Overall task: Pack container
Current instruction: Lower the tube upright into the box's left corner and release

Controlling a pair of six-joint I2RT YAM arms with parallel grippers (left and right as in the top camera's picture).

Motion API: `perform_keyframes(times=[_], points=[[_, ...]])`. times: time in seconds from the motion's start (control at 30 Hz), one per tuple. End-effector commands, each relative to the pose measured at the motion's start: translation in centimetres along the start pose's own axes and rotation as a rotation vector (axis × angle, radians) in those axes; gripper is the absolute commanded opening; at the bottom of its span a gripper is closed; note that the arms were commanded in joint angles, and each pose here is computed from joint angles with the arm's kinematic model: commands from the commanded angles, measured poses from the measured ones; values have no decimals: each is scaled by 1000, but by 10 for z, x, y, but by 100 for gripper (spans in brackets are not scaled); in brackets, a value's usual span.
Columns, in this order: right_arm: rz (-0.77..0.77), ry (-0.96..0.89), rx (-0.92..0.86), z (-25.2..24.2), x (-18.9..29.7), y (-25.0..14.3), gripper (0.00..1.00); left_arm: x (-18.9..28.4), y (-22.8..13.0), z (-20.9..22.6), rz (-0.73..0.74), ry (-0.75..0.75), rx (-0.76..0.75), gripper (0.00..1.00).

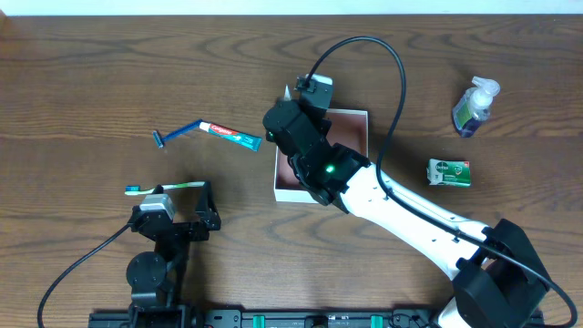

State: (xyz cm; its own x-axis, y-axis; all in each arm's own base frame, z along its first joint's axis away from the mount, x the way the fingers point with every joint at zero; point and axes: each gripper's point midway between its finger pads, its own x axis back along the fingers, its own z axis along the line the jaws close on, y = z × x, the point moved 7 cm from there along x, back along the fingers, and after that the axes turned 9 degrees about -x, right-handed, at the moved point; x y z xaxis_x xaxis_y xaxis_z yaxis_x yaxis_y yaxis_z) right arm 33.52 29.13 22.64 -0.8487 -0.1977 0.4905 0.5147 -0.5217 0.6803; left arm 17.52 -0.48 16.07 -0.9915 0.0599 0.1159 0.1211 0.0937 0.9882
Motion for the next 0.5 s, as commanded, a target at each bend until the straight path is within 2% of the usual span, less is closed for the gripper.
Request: perform_keyframes(times=[0.0, 0.1, 0.3, 0.47], points=[[-46, 29, 46, 11, 11, 16, 67, -2, -14, 1, 47, -6, -9, 98], [-85, 35, 118, 14, 19, 26, 77, -2, -14, 1, 47, -6, -9, 98], [-171, 95, 264, 26, 57, 61, 83, -2, -14, 1, 47, -6, -9, 98], [-226, 51, 275, 8, 92, 102, 99, -2, -14, 1, 47, -6, -9, 98]])
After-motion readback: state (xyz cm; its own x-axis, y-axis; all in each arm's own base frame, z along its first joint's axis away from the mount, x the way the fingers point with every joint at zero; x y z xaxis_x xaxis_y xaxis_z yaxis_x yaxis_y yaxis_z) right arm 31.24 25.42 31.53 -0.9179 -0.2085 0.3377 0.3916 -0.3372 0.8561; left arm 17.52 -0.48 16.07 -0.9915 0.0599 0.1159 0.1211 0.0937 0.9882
